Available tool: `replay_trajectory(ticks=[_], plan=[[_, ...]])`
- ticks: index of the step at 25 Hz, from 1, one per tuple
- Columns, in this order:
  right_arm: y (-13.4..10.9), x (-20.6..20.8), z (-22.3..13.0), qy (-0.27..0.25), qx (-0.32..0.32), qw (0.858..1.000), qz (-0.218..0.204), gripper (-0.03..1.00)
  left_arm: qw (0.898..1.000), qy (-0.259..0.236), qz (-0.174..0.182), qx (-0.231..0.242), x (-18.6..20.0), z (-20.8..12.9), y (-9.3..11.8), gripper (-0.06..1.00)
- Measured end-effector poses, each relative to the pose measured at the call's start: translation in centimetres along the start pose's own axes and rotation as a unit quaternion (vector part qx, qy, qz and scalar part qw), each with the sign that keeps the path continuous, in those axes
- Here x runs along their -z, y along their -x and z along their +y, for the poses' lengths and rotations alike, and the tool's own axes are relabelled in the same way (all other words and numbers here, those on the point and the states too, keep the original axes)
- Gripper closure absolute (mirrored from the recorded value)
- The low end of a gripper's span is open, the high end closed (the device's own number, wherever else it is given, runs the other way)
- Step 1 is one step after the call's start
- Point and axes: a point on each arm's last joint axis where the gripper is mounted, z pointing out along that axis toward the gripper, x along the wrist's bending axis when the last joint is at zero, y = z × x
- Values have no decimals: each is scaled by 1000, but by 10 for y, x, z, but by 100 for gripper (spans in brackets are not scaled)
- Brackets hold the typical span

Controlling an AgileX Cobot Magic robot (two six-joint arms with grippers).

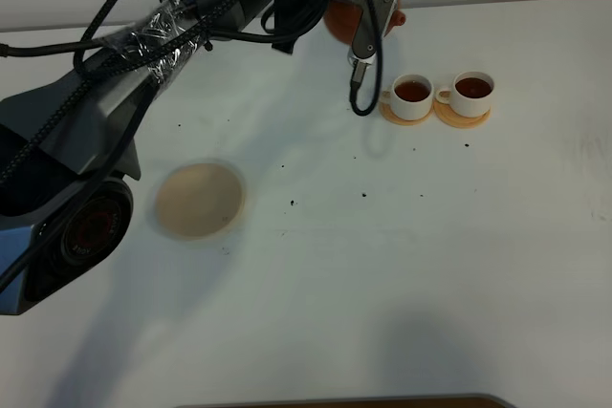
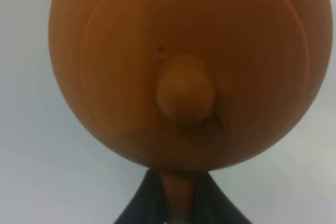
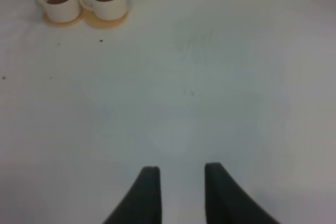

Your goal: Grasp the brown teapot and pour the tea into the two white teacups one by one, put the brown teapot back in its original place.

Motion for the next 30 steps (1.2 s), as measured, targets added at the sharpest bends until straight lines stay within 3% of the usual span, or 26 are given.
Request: replay_trajectory(ticks=[3, 7, 10, 12, 15, 18, 21, 24, 30], plan=[[0, 0, 0, 0, 0, 1000, 0, 73, 992, -19, -56, 110, 2, -1, 10, 80], [0, 0, 0, 0, 0, 1000, 0, 73, 961, -37, -137, 236, 5, 1, 25, 80], [0, 0, 0, 0, 0, 1000, 0, 73, 942, -30, -154, 298, 6, 5, 28, 80], [0, 0, 0, 0, 0, 1000, 0, 73, 924, -25, -165, 343, 5, 8, 30, 80], [0, 0, 0, 0, 0, 1000, 0, 73, 889, -21, -191, 415, -2, 16, 37, 80], [0, 0, 0, 0, 0, 1000, 0, 73, 857, -18, -228, 463, -17, 27, 50, 80], [0, 0, 0, 0, 0, 1000, 0, 73, 834, -16, -259, 487, -29, 36, 62, 80], [0, 0, 0, 0, 0, 1000, 0, 73, 827, -15, -270, 493, -33, 39, 66, 80], [0, 0, 0, 0, 0, 1000, 0, 73, 826, -2, -259, 500, -18, 36, 54, 80]])
